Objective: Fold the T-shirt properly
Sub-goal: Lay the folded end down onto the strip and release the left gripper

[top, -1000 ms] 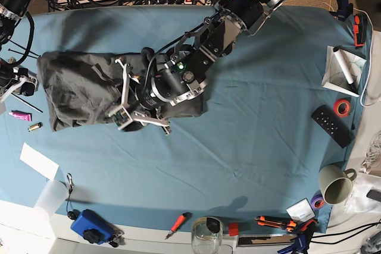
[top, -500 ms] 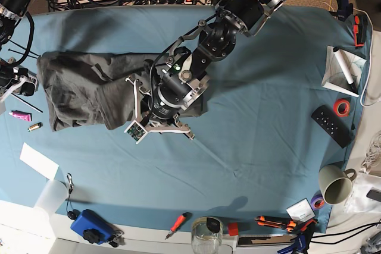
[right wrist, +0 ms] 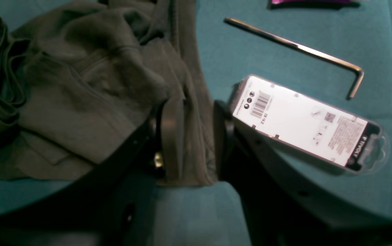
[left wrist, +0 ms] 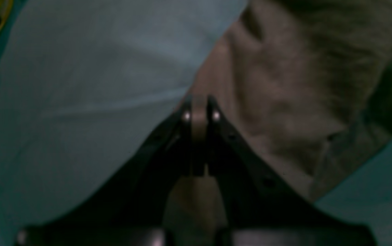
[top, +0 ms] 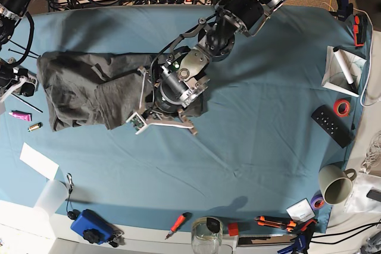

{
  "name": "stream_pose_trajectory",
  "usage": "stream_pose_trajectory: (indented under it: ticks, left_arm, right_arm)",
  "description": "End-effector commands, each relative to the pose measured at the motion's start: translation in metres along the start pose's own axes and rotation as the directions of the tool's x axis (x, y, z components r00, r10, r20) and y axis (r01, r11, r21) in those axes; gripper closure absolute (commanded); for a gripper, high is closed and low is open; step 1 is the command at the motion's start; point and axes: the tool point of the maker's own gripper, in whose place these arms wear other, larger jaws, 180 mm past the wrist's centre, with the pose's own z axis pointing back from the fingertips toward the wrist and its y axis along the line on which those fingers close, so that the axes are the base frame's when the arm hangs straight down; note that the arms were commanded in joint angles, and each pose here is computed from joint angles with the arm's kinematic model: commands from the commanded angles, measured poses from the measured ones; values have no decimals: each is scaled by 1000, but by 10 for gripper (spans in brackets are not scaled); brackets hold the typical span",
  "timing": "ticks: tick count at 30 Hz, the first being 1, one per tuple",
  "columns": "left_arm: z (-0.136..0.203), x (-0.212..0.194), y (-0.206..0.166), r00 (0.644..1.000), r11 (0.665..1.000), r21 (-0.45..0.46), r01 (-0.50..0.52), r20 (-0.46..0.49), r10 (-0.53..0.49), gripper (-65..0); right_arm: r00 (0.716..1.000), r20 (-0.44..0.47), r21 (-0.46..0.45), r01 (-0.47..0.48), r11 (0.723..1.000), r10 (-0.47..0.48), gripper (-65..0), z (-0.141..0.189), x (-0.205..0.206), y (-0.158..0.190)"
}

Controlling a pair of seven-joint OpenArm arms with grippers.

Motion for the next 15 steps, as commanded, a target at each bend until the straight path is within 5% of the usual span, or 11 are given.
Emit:
stream_pose_trajectory:
  ticks: [1, 5, 15]
  left_arm:
    - [5, 19, 10, 998, 999, 27, -28, 48, 27, 0]
    - [4, 0, 32, 991, 991, 43, -130, -15, 131, 0]
    - [11, -33, 43, 946, 941, -99, -324, -44, 321, 0]
  right_arm:
    - [998, 59, -19, -25, 1000, 26, -157, 11, 21, -6]
    - [998, 63, -19, -25, 1000, 26, -157, 12, 22, -6]
    - [989, 143, -19, -25, 1000, 27, -157, 13, 36, -5]
